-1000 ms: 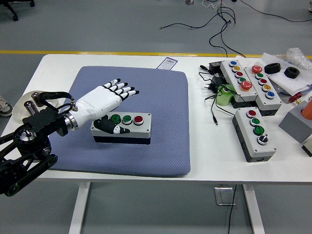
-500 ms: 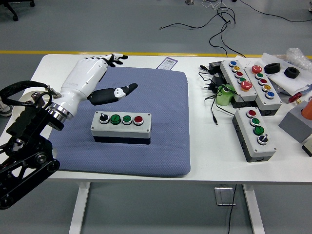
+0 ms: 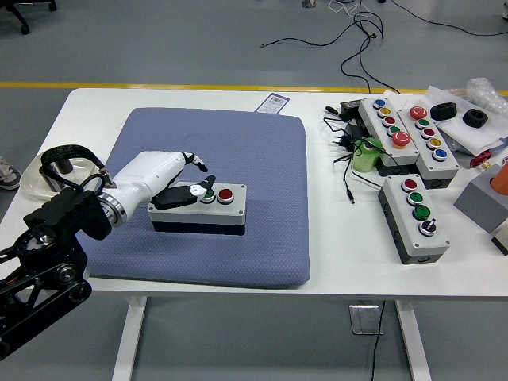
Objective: Pick up the button,place it on the desk,press the button,press the button
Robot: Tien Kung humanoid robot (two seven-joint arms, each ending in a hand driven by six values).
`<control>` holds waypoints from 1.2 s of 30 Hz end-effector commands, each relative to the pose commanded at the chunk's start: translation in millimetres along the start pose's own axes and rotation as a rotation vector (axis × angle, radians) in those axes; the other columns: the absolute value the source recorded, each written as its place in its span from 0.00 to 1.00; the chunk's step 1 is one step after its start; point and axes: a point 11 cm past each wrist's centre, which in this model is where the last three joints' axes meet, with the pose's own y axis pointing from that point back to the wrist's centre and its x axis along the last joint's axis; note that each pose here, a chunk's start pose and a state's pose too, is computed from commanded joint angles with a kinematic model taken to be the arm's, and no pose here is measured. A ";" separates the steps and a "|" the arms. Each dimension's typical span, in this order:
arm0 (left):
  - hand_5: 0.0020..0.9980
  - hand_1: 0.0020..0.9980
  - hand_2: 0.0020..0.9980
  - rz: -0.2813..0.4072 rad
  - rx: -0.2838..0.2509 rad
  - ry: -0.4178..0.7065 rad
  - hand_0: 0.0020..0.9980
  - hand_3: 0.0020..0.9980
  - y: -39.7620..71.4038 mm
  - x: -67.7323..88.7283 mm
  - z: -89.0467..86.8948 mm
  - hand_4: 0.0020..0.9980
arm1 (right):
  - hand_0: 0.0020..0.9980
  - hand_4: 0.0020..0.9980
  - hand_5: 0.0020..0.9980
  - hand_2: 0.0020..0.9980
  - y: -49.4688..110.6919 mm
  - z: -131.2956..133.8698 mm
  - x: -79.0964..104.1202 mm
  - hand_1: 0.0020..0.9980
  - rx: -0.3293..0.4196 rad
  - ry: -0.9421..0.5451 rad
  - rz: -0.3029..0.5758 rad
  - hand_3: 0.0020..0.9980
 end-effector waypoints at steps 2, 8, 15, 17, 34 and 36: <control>1.00 0.00 0.00 -0.010 -0.004 0.002 0.00 0.73 0.5 -2.5 0.8 0.58 | 0.55 0.30 0.12 0.70 0.1 -0.4 -0.1 0.65 0.001 0.000 0.000 0.62; 1.00 0.00 0.00 -0.044 0.004 -0.009 0.00 0.72 1.9 -14.2 -0.5 0.58 | 0.55 0.30 0.12 0.70 0.1 -0.6 -0.2 0.65 0.001 -0.001 0.000 0.62; 1.00 0.00 0.00 -0.077 0.029 -0.023 0.00 0.72 -1.3 -24.2 -6.2 0.58 | 0.55 0.30 0.12 0.70 0.0 -0.1 -0.1 0.65 0.000 0.000 -0.001 0.62; 1.00 0.00 0.00 -0.091 0.038 -0.032 0.00 0.72 -1.6 -27.1 -8.4 0.58 | 0.55 0.30 0.12 0.70 0.0 -0.1 -0.1 0.65 0.000 0.001 -0.001 0.62; 1.00 0.00 0.00 -0.022 -0.008 -0.022 0.00 0.71 1.1 -18.2 9.3 0.58 | 0.55 0.30 0.12 0.70 -0.5 5.2 0.8 0.65 -0.010 0.002 0.001 0.62; 1.00 0.00 0.00 -0.013 -0.027 -0.007 0.00 0.71 2.3 -18.9 15.4 0.58 | 0.55 0.30 0.12 0.70 -0.5 6.0 0.8 0.65 -0.011 0.001 0.002 0.62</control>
